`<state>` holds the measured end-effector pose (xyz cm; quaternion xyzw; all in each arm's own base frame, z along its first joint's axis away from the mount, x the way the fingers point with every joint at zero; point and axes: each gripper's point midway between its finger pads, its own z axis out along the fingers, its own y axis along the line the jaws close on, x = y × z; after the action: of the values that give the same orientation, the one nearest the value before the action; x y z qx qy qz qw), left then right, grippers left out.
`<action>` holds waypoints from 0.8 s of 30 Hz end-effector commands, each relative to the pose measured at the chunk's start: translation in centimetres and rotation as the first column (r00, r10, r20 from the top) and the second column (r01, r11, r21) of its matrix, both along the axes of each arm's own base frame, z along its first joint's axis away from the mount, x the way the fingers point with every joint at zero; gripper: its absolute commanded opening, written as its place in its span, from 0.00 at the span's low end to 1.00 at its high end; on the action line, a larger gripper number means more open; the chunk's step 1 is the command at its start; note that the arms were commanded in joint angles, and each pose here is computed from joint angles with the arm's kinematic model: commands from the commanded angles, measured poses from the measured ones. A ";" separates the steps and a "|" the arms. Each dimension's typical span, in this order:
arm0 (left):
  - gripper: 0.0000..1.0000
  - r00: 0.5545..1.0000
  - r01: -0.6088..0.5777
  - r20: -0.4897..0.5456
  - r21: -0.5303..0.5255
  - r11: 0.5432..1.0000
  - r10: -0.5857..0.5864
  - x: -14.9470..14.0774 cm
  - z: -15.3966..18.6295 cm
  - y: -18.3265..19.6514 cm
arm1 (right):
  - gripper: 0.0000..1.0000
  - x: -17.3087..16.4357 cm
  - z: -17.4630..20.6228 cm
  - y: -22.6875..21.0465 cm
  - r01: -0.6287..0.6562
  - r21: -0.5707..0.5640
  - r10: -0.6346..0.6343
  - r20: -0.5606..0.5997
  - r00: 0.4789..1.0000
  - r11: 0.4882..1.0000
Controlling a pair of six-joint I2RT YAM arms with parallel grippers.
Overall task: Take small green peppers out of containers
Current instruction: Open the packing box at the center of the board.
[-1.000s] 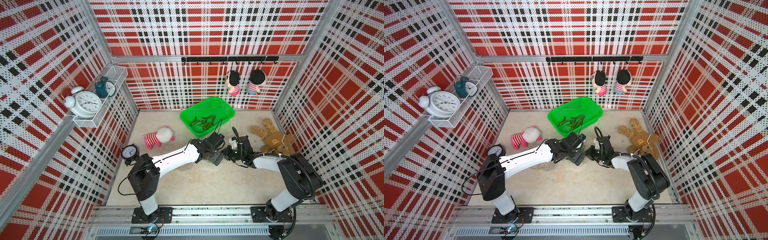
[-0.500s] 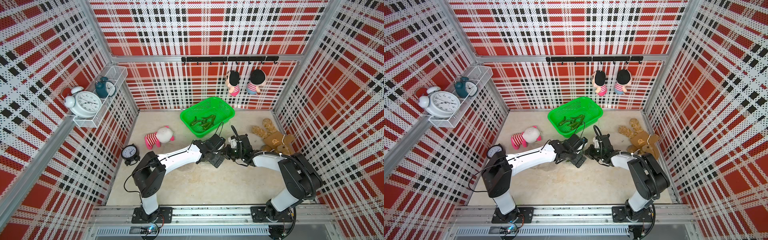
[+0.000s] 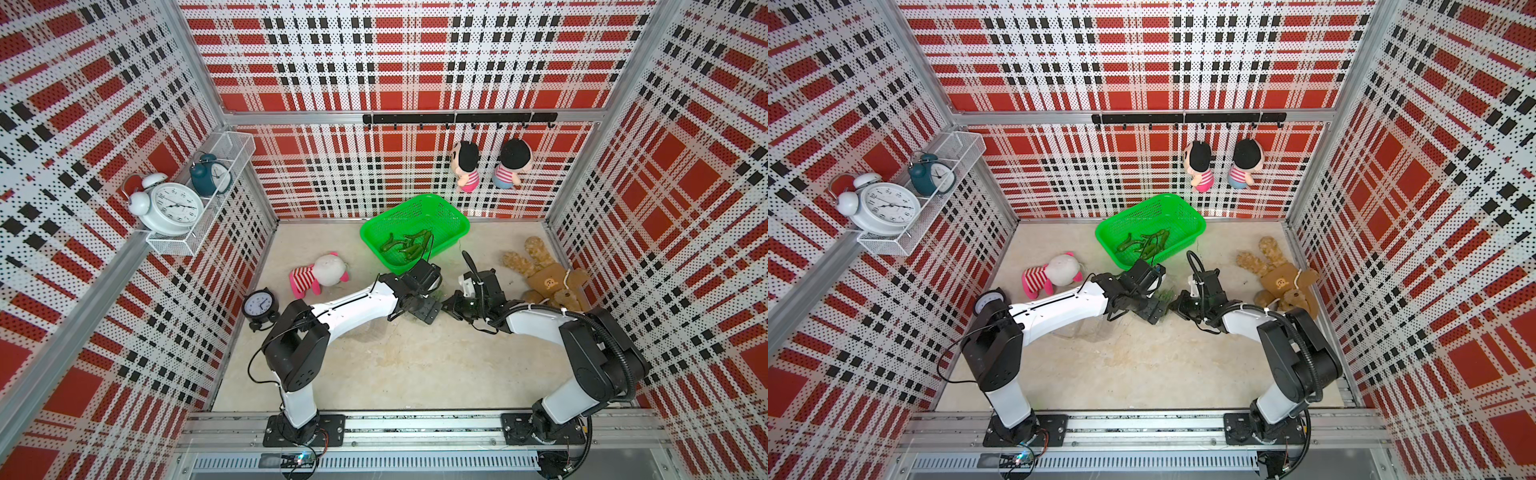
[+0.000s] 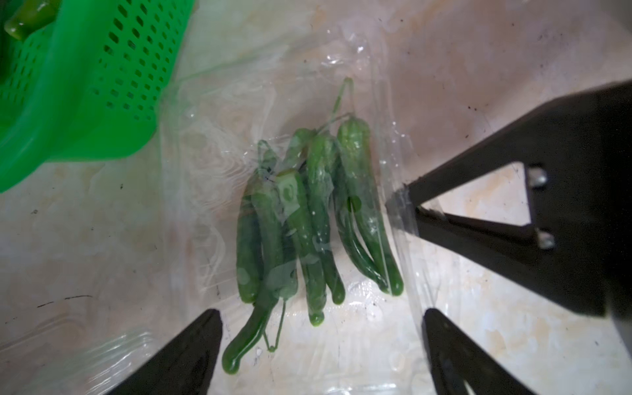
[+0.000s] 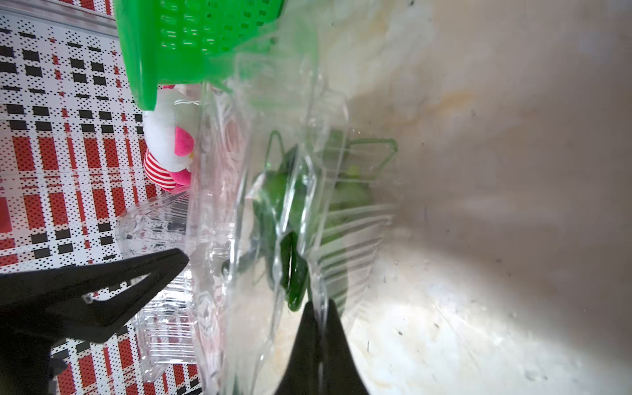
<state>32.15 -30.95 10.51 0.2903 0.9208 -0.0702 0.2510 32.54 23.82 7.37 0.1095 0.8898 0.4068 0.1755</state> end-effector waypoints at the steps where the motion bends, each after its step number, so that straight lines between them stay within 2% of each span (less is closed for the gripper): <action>1: 0.92 0.989 -0.128 0.085 0.058 0.990 0.123 2.5 1.1 2.8 | 0.00 -1.1 0.6 0.3 -0.043 -0.008 0.043 -0.003 0.999 0.999; 7: 0.91 0.978 -0.171 0.134 0.095 0.981 0.157 3.0 2.4 2.9 | 0.00 -1.1 0.7 0.6 -0.059 -0.056 0.060 0.012 0.998 0.997; 14: 0.91 0.970 -0.145 0.224 0.236 0.961 0.091 2.2 2.5 2.3 | 0.00 -0.8 0.7 0.3 -0.024 -0.057 0.026 0.033 0.999 0.998; 19: 0.90 0.966 -0.137 0.254 0.300 0.944 0.059 1.7 2.0 2.3 | 0.00 -0.7 1.1 0.4 -0.030 -0.058 0.033 0.045 0.998 0.998; 24: 0.90 0.950 -0.184 0.302 0.331 0.926 0.080 2.1 2.5 3.4 | 0.00 -0.8 1.2 0.2 -0.033 -0.068 0.037 0.053 0.998 0.997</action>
<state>32.82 -30.72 12.52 0.2932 0.8988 0.0765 0.3168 32.62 24.29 8.21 0.0878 0.8958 0.3883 0.1974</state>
